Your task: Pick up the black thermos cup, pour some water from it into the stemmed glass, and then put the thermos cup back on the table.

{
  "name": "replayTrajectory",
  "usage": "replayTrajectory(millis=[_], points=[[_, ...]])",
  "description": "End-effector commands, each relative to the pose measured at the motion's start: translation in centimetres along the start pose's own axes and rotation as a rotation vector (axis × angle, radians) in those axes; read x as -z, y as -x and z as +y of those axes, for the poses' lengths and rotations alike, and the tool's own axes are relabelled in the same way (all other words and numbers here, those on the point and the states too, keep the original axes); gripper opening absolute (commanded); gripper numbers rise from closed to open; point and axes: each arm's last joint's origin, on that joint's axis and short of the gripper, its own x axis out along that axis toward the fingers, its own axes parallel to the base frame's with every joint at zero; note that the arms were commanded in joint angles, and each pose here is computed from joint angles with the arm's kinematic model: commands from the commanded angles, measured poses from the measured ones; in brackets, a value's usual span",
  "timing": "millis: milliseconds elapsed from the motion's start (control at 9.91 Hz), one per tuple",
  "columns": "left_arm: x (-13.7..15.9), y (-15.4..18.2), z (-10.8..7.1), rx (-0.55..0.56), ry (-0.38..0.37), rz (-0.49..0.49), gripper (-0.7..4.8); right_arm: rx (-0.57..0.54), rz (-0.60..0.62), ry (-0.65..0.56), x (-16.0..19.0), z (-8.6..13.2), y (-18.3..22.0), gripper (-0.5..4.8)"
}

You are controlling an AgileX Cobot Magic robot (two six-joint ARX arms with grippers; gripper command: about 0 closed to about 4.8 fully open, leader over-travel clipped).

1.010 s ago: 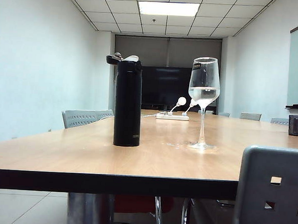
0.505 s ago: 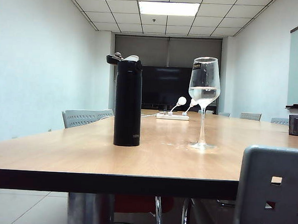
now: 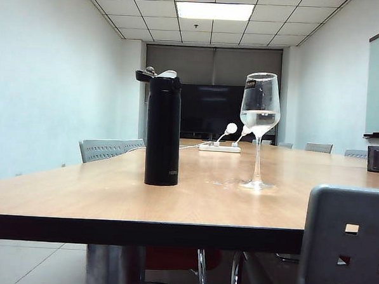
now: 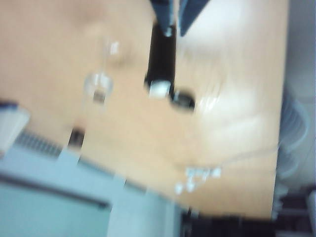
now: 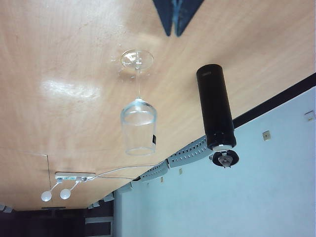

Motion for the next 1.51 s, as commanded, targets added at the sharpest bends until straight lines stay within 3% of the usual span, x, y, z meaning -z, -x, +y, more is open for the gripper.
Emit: replayTrajectory(millis=[101, 202, 404, 505, 808, 1010, 1211, 1312, 1514], points=[[4.7, 3.0, 0.1, 0.049, 0.013, 0.199, -0.06, 0.002, -0.001, -0.026, 2.2, -0.7, -1.3, -0.07], [9.7, 1.4, -0.1, 0.064, 0.088, 0.099, -0.06, 0.024, 0.000, -0.043, 4.6, -1.5, -2.3, -0.07], [14.2, -2.0, -0.6, 0.098, 0.177, 0.057, -0.06, 0.064, -0.009, -0.042, 5.9, -1.9, -2.8, -0.07], [24.7, -6.2, -1.0, 0.072, 0.238, 0.188, -0.06, 0.086, 0.080, -0.111, 9.3, -2.6, -3.4, -0.07], [26.7, -5.9, -1.0, 0.063, 0.261, 0.240, -0.04, 0.094, 0.126, -0.125, 10.4, -2.8, -3.5, -0.07], [26.8, -5.9, -1.0, 0.062, 0.259, 0.249, -0.05, 0.032, 0.139, -0.129, 10.5, -2.6, -3.5, -0.07], [26.8, -5.9, -1.0, 0.062, 0.259, 0.249, -0.05, 0.045, 0.138, -0.130, 10.5, -2.6, -3.5, -0.07], [26.4, -4.9, -0.8, 0.064, 0.261, 0.190, -0.05, 0.214, 0.124, -0.120, 10.5, -3.1, -3.4, -0.07], [26.0, -4.3, -0.5, 0.062, 0.266, 0.117, -0.05, 0.306, 0.108, -0.112, 10.5, -3.4, -3.3, -0.07]])
